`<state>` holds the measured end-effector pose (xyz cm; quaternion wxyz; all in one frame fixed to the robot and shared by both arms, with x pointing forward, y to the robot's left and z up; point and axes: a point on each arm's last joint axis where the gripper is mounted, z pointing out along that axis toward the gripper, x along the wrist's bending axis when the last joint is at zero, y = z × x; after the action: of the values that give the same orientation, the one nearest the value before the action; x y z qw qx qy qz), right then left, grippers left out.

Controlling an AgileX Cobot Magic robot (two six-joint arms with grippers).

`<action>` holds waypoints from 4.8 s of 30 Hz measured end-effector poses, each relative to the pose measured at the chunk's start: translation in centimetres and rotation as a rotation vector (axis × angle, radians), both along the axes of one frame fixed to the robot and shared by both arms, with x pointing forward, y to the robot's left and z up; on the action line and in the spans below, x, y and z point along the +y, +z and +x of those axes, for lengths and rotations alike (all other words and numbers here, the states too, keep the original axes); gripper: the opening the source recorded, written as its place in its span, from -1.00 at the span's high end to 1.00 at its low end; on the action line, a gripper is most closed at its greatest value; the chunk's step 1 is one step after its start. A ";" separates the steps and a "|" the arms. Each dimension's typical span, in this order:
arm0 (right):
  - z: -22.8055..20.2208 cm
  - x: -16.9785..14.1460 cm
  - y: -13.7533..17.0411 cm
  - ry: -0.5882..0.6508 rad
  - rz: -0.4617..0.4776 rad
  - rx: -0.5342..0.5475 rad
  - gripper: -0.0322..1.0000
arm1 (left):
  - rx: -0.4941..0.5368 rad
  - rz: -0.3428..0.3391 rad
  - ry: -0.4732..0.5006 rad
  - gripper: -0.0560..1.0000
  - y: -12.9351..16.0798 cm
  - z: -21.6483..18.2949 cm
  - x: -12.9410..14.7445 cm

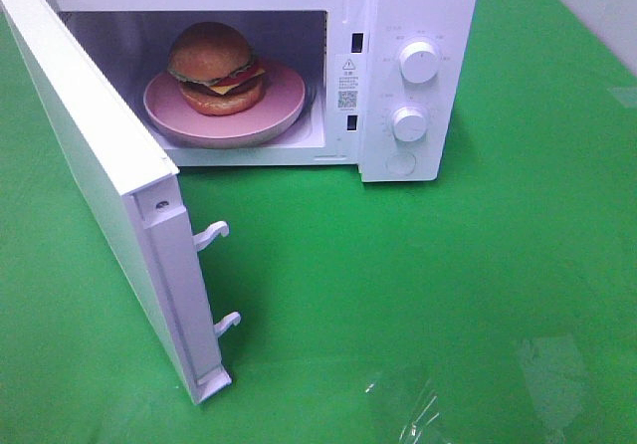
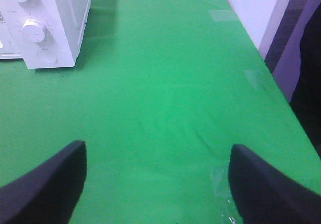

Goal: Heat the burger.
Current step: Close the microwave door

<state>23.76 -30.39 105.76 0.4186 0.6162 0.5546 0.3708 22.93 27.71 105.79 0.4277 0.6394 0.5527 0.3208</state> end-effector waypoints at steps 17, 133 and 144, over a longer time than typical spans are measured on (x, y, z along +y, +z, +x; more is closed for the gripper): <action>0.0 0.0 0.0 0.000 0.000 0.000 -0.53 | -0.029 -0.029 0.032 -0.83 0.5 0.0 0.1; 0.0 0.0 0.0 0.000 0.000 0.000 -0.51 | -0.135 -0.112 -0.345 0.89 -11.0 29.9 -18.0; 0.0 0.0 0.0 0.000 0.000 0.000 -0.50 | -0.135 -0.117 -0.348 0.89 -10.9 33.0 -20.3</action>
<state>23.76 -30.39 105.76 0.4186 0.6162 0.5546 0.3708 55.94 7.45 94.92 0.5492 0.6763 0.4216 0.2515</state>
